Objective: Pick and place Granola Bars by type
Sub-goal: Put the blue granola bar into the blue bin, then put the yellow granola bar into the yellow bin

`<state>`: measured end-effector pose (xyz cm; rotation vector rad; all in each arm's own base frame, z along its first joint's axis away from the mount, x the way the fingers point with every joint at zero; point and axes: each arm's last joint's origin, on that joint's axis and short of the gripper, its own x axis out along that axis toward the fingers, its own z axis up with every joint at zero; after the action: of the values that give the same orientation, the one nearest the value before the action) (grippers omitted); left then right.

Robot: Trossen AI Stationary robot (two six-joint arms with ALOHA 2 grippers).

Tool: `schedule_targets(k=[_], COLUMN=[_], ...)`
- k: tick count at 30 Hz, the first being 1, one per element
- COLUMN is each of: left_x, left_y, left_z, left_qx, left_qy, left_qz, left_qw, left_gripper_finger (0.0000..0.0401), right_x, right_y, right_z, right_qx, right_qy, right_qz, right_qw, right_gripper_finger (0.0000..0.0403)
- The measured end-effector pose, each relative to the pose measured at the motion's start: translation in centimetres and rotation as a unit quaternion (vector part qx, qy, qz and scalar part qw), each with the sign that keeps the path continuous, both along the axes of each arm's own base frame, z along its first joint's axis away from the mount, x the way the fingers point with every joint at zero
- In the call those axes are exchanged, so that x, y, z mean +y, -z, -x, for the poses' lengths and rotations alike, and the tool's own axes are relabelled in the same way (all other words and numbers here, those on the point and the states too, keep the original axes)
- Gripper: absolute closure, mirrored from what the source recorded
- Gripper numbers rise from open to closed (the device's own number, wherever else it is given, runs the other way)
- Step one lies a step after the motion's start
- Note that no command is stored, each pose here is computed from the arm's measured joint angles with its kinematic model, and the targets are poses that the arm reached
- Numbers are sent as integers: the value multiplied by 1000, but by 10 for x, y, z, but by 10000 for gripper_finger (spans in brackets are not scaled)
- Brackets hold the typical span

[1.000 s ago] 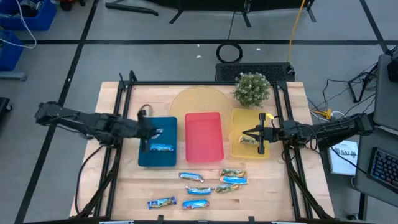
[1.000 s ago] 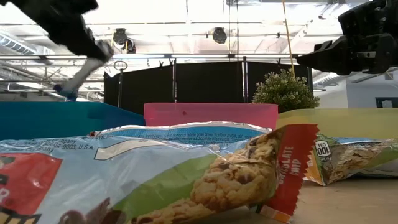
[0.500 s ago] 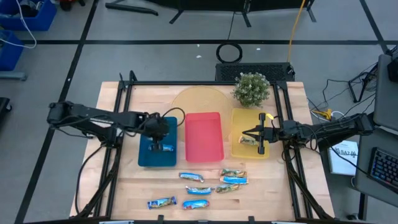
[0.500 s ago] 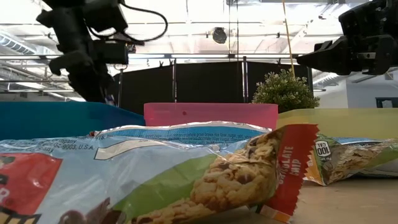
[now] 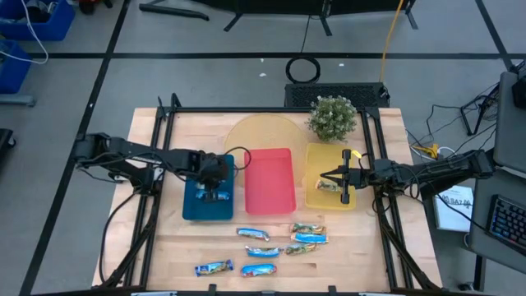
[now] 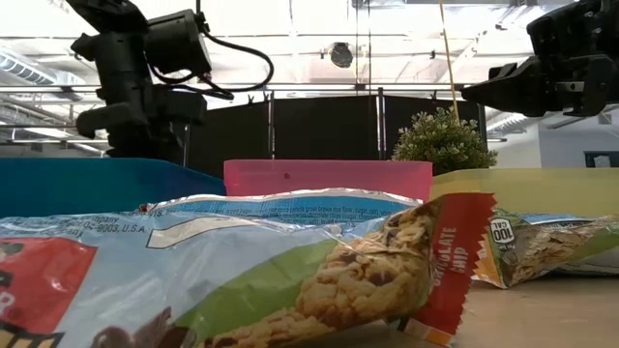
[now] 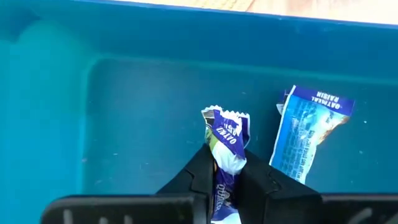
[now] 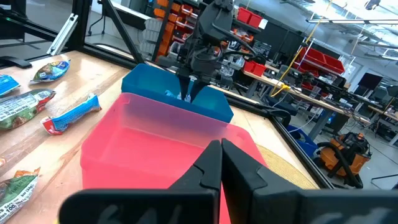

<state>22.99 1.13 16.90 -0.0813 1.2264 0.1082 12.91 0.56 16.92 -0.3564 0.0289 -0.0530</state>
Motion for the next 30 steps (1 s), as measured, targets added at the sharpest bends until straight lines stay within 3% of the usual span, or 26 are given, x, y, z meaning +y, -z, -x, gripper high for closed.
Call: schedule_targets(k=[11, 15, 19, 23, 27, 30], left_x=[-2, -10, -24, -26, -22, -23], left_y=[-13, -33, -72, -103, -98, -81], left_z=[6, 19, 38, 66, 89, 97], left_qx=[-24, -58, -185, -302, -366, -413], left_qy=[0, 52, 108, 102, 79, 109], left_qz=[0, -16, -36, -67, -81, -72], left_qw=[1000, 997, 976, 945, 924, 901], left_gripper_finger=[260, 252, 280, 334, 391, 392], right_x=[0, 0, 0, 0, 0, 0], right_y=[0, 0, 0, 0, 0, 0], right_z=[0, 0, 0, 0, 0, 0], right_qx=[0, 0, 0, 1, 2, 1], right_qy=[0, 0, 0, 0, 0, 0], right_qz=[-1, -1, -1, -11, -15, -18], right_qw=[1000, 1000, 1000, 1000, 1000, 1000], right_gripper_finger=[403, 403, 403, 403, 403, 403])
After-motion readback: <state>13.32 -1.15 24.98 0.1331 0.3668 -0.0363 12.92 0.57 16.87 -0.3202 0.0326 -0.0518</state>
